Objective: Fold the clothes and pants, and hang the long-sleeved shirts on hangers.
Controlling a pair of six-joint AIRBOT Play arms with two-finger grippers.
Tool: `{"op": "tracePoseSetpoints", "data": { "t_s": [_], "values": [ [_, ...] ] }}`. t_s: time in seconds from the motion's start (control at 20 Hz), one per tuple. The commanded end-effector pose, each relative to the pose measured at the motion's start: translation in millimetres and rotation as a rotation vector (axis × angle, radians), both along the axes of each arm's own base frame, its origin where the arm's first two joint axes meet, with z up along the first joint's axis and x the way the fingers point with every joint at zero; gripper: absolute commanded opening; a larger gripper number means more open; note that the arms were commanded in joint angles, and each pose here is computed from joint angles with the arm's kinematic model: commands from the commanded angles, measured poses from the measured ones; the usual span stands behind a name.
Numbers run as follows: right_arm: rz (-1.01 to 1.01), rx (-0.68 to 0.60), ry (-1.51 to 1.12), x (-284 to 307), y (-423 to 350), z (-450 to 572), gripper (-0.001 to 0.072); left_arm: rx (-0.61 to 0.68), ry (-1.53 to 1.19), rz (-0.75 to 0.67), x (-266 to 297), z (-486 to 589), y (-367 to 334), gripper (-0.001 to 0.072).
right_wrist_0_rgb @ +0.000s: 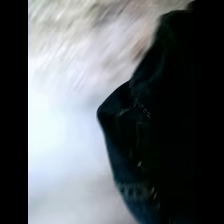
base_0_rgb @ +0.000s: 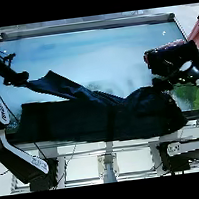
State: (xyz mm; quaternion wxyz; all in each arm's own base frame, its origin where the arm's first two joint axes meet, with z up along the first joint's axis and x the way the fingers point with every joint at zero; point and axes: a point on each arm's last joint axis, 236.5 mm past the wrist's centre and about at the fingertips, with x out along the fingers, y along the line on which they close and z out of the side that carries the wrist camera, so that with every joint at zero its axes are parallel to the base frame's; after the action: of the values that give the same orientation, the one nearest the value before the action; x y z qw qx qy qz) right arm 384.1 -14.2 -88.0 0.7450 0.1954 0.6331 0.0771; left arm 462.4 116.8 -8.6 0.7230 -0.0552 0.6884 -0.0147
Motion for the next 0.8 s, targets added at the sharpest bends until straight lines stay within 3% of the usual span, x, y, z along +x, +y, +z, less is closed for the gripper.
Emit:
{"op": "tracePoseSetpoints", "data": {
  "t_s": [0.0,0.2,0.45,0.75],
  "values": [
    [-0.038,-0.026,-0.16,56,22,28,0.0041,0.082,0.047,0.08,-19,2,39,0.0037],
    [-0.228,-0.07,-0.32,111,-6,72,0.0039,0.16,0.06,0.22,-45,16,91,0.0037],
    [-0.298,-0.108,-0.366,123,-22,80,0.004,0.105,0.202,0.374,-104,12,119,0.0037],
    [-0.287,-0.102,-0.339,118,-19,77,0.004,-0.064,0.554,0.337,-187,-48,73,0.0048]
  ]
}}
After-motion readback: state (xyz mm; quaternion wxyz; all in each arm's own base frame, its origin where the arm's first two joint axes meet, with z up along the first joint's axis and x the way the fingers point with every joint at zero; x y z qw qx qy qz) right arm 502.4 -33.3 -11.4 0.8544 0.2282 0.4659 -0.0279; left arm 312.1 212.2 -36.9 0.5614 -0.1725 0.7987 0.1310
